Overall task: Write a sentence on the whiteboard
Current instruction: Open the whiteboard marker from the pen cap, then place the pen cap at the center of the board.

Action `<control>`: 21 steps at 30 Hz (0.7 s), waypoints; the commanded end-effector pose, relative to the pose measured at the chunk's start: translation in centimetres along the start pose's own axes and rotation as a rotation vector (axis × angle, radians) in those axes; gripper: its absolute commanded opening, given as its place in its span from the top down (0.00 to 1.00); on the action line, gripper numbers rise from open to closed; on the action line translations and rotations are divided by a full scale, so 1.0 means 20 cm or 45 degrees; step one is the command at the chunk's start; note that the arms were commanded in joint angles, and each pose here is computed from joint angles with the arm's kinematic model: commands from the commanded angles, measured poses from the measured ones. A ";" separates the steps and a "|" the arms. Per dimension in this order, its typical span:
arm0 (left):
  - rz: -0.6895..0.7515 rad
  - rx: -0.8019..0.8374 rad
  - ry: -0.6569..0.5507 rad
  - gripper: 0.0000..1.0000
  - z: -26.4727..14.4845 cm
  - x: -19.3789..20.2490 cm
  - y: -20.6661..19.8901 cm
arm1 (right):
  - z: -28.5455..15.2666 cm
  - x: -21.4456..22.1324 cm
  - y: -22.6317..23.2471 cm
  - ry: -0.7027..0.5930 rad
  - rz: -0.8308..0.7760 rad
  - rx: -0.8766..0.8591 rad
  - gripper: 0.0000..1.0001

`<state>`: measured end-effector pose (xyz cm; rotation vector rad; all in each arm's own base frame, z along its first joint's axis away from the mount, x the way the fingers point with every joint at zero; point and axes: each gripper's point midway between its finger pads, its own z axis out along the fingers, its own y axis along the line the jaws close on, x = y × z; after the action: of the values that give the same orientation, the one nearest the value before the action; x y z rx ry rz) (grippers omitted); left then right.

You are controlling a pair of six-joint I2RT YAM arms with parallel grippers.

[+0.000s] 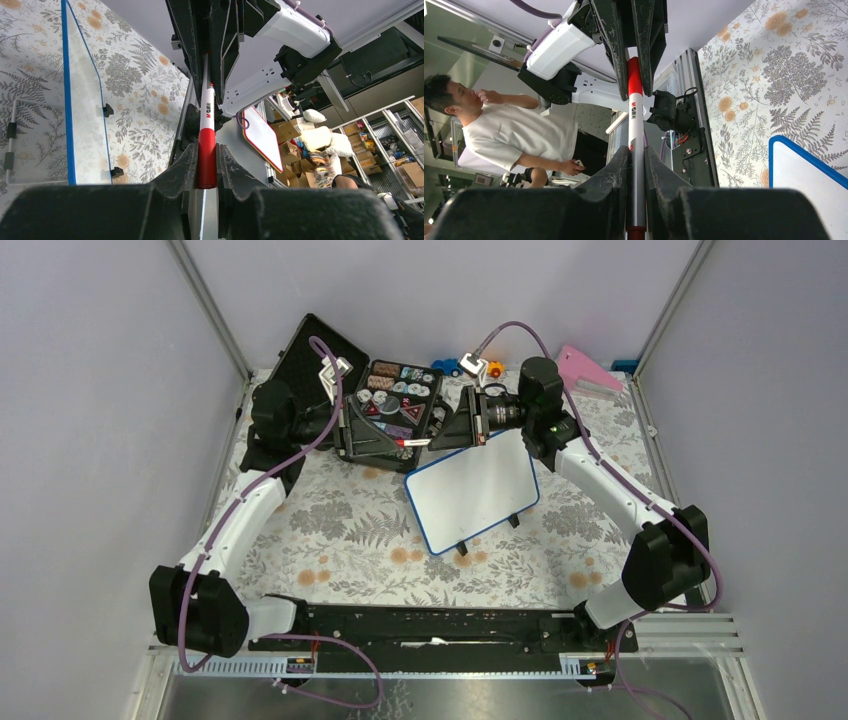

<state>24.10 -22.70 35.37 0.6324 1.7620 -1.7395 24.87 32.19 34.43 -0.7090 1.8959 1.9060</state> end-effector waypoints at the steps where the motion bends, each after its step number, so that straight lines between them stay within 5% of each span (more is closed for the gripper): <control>1: 0.082 0.012 -0.004 1.00 -0.01 -0.02 -0.06 | -0.01 -0.05 0.13 -0.013 -0.135 -0.039 1.00; 21: 0.097 -0.131 -0.065 1.00 -0.28 0.01 0.07 | -0.36 -0.17 0.05 -0.183 -0.140 0.073 1.00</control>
<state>25.15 -18.13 34.67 0.5348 1.7834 -1.6407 29.26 25.96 35.44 -0.5352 1.8594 1.7848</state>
